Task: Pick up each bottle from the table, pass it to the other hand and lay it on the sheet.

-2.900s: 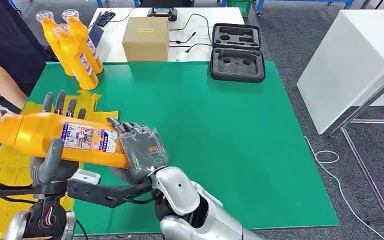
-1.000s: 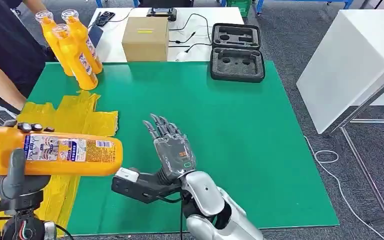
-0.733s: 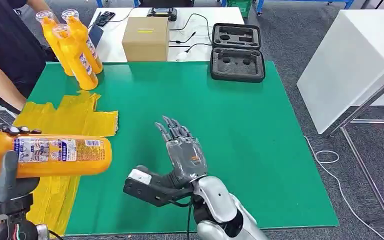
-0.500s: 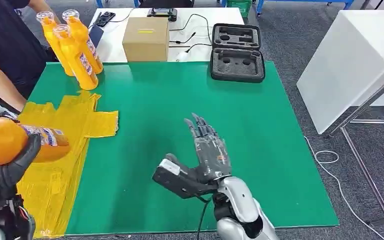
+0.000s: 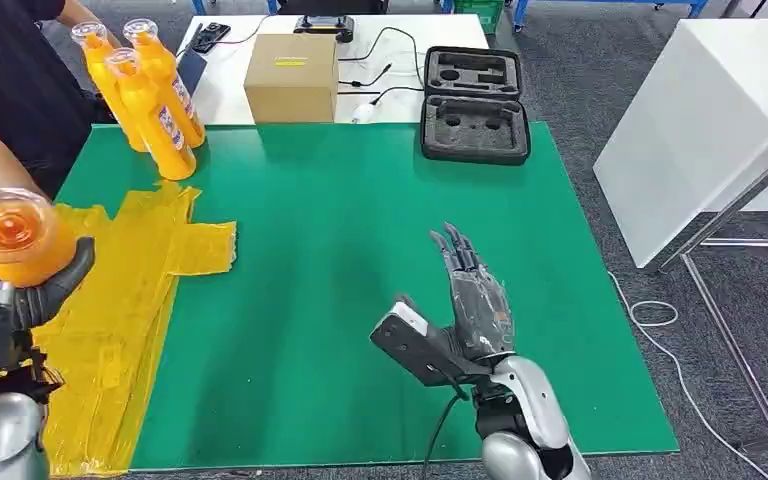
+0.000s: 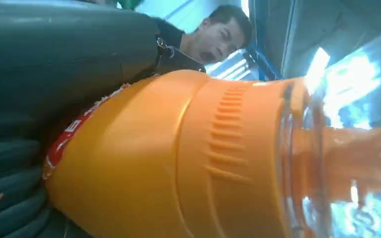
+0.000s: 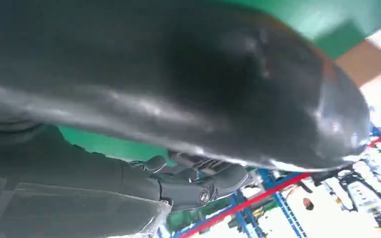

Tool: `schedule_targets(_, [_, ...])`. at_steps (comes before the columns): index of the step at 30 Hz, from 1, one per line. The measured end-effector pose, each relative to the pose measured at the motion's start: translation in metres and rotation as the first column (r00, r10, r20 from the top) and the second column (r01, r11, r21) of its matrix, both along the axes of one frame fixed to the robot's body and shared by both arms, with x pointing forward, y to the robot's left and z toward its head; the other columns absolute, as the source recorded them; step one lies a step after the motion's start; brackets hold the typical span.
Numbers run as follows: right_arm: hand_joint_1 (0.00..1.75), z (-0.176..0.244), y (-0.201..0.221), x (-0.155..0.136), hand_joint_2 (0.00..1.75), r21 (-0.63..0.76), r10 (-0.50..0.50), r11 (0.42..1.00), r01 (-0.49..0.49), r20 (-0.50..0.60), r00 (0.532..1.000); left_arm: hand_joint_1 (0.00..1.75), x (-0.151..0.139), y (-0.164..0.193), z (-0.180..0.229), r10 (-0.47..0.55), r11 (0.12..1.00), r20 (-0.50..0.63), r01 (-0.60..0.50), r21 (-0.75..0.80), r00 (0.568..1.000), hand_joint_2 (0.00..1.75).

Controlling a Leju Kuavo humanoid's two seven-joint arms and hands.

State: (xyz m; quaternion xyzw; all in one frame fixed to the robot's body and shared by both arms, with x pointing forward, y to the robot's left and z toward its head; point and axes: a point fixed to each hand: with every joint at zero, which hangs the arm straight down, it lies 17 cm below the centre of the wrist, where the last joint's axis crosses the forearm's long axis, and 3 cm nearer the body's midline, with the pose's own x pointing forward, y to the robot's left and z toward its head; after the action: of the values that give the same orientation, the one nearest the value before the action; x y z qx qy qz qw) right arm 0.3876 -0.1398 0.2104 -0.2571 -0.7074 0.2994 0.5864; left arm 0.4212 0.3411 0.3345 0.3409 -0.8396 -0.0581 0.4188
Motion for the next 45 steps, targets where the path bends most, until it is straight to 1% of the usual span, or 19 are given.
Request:
schedule_targets(3, [0.0, 0.022, 0.003, -0.005, 0.0, 0.115, 0.041, 0.992, -0.05, 0.076, 0.996, 1.75, 0.013, -0.008, -0.014, 0.046, 0.991, -0.024, -0.043, 0.129, 0.999, 1.75])
schedule_targets(4, [0.0, 0.03, 0.002, -0.009, 0.0, 0.143, 0.046, 0.988, -0.062, 0.108, 0.993, 1.75, 0.019, -0.012, -0.026, 0.06, 0.985, -0.042, -0.052, 0.166, 0.997, 1.75])
schedule_targets(7, [0.0, 0.045, -0.001, -0.019, 0.0, 0.18, 0.053, 0.98, -0.084, 0.167, 0.984, 1.75, 0.029, -0.025, -0.058, 0.079, 0.97, -0.09, -0.056, 0.237, 0.993, 1.75])
schedule_targets(9, [0.0, 0.049, 0.0, -0.025, 0.0, 0.188, 0.063, 0.977, -0.097, 0.182, 0.981, 1.75, 0.035, -0.034, -0.082, 0.114, 0.947, -0.13, -0.068, 0.314, 0.985, 1.75])
schedule_targets(12, [0.0, 0.057, 0.005, -0.03, 0.0, 0.195, 0.081, 0.973, -0.121, 0.199, 0.977, 1.75, 0.043, -0.045, -0.115, 0.18, 0.886, -0.173, -0.083, 0.456, 0.968, 1.75])
schedule_targets(15, [0.0, 0.064, 0.008, -0.034, 0.0, 0.199, 0.094, 0.97, -0.136, 0.21, 0.973, 1.75, 0.047, -0.049, -0.151, 0.219, 0.839, -0.22, -0.068, 0.539, 0.951, 1.75])
schedule_targets(19, [0.0, 0.066, 0.013, -0.038, 0.0, 0.208, 0.118, 0.965, -0.162, 0.208, 0.971, 1.75, 0.046, -0.053, -0.188, 0.261, 0.761, -0.244, -0.043, 0.648, 0.934, 1.75])
schedule_targets(22, [0.0, 0.065, 0.017, -0.04, 0.0, 0.207, 0.137, 0.962, -0.181, 0.21, 0.968, 1.75, 0.044, -0.05, -0.213, 0.291, 0.715, -0.272, -0.019, 0.699, 0.917, 1.75])
schedule_targets(26, [0.0, 0.064, 0.022, -0.043, 0.0, 0.202, 0.163, 0.957, -0.206, 0.21, 0.964, 1.75, 0.041, -0.047, -0.233, 0.31, 0.666, -0.29, 0.011, 0.746, 0.906, 1.75])
schedule_targets(30, [0.0, 0.064, 0.028, -0.048, 0.0, 0.199, 0.195, 0.951, -0.238, 0.214, 0.957, 1.75, 0.035, -0.044, -0.255, 0.338, 0.58, -0.286, 0.041, 0.814, 0.897, 1.75])
schedule_targets(34, [0.0, 0.062, 0.032, -0.051, 0.0, 0.189, 0.216, 0.948, -0.257, 0.211, 0.953, 1.75, 0.031, -0.039, -0.268, 0.348, 0.555, -0.296, 0.059, 0.83, 0.889, 1.75])
schedule_targets(35, [0.0, 0.061, 0.033, -0.052, 0.0, 0.187, 0.22, 0.947, -0.26, 0.211, 0.952, 0.0, 0.03, -0.036, -0.271, 0.352, 0.55, -0.302, 0.065, 0.832, 0.886, 1.75])
schedule_targets(36, [0.0, 0.061, 0.033, -0.052, 0.0, 0.184, 0.224, 0.947, -0.264, 0.211, 0.951, 0.0, 0.029, -0.034, -0.275, 0.356, 0.547, -0.31, 0.072, 0.834, 0.882, 0.0])
schedule_targets(45, [0.0, 0.058, 0.036, -0.056, 0.0, 0.172, 0.245, 0.944, -0.283, 0.212, 0.946, 0.0, 0.028, -0.027, -0.284, 0.368, 0.504, -0.308, 0.09, 0.859, 0.877, 0.0])
